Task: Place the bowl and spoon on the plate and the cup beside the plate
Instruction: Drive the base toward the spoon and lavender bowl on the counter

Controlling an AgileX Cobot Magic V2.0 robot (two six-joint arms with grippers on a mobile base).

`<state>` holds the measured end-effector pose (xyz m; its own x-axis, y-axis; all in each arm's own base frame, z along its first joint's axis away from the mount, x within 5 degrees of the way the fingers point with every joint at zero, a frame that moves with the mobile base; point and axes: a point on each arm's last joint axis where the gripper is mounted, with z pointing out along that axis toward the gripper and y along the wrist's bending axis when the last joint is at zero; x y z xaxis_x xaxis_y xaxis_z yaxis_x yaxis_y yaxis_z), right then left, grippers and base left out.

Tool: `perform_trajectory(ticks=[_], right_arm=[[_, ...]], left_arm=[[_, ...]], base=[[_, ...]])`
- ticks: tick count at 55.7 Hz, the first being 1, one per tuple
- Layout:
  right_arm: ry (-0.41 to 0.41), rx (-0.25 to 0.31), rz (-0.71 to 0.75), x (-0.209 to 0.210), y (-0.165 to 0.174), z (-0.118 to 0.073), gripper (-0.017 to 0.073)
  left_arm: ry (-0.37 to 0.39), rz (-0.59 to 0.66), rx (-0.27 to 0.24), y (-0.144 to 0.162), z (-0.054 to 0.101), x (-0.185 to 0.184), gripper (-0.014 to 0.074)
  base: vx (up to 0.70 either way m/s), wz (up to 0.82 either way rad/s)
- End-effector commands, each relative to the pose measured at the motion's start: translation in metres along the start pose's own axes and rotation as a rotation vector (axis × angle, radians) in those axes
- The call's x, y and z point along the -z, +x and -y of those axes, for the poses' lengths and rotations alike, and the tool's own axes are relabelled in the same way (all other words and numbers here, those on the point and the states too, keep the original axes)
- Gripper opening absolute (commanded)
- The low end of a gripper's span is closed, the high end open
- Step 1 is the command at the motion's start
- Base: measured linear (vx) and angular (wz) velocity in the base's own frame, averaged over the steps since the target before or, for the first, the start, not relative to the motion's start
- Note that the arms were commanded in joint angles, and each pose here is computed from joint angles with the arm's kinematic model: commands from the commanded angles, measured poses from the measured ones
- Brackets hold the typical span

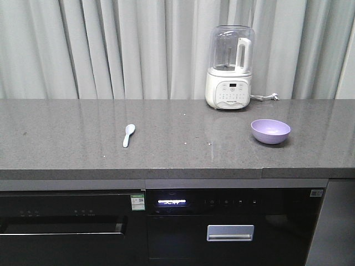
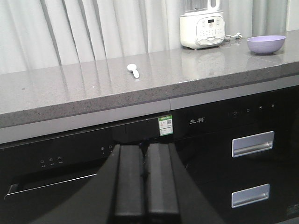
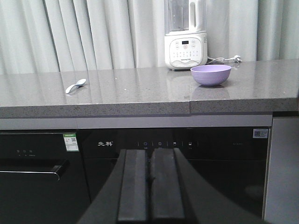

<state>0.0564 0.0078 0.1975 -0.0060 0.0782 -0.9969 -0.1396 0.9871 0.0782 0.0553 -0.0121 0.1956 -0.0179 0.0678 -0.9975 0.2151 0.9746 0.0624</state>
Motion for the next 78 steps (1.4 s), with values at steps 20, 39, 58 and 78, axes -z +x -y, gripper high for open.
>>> perform_trajectory(ticks=[20,39,58,78], right_arm=[[-0.009,0.012,0.083,0.0005,-0.0066,-0.0009,-0.0008],[-0.009,0.012,0.083,0.0005,-0.0066,-0.0009,-0.0008],[-0.009,0.012,0.083,0.0005,-0.0066,-0.0009,-0.0008],[-0.009,0.012,0.083,0.0005,-0.0066,-0.0009,-0.0008]], left_arm=[[-0.009,0.123,0.014,-0.0168,-0.0012,0.0032,-0.0003],[-0.009,0.123,0.014,-0.0168,-0.0012,0.0032,-0.0003],[-0.009,0.123,0.014,-0.0168,-0.0012,0.0032,-0.0003],[-0.009,0.123,0.014,-0.0168,-0.0012,0.0032,-0.0003]], base=[[0.00,0.00],[0.00,0.00],[0.01,-0.06],[0.08,-0.28]])
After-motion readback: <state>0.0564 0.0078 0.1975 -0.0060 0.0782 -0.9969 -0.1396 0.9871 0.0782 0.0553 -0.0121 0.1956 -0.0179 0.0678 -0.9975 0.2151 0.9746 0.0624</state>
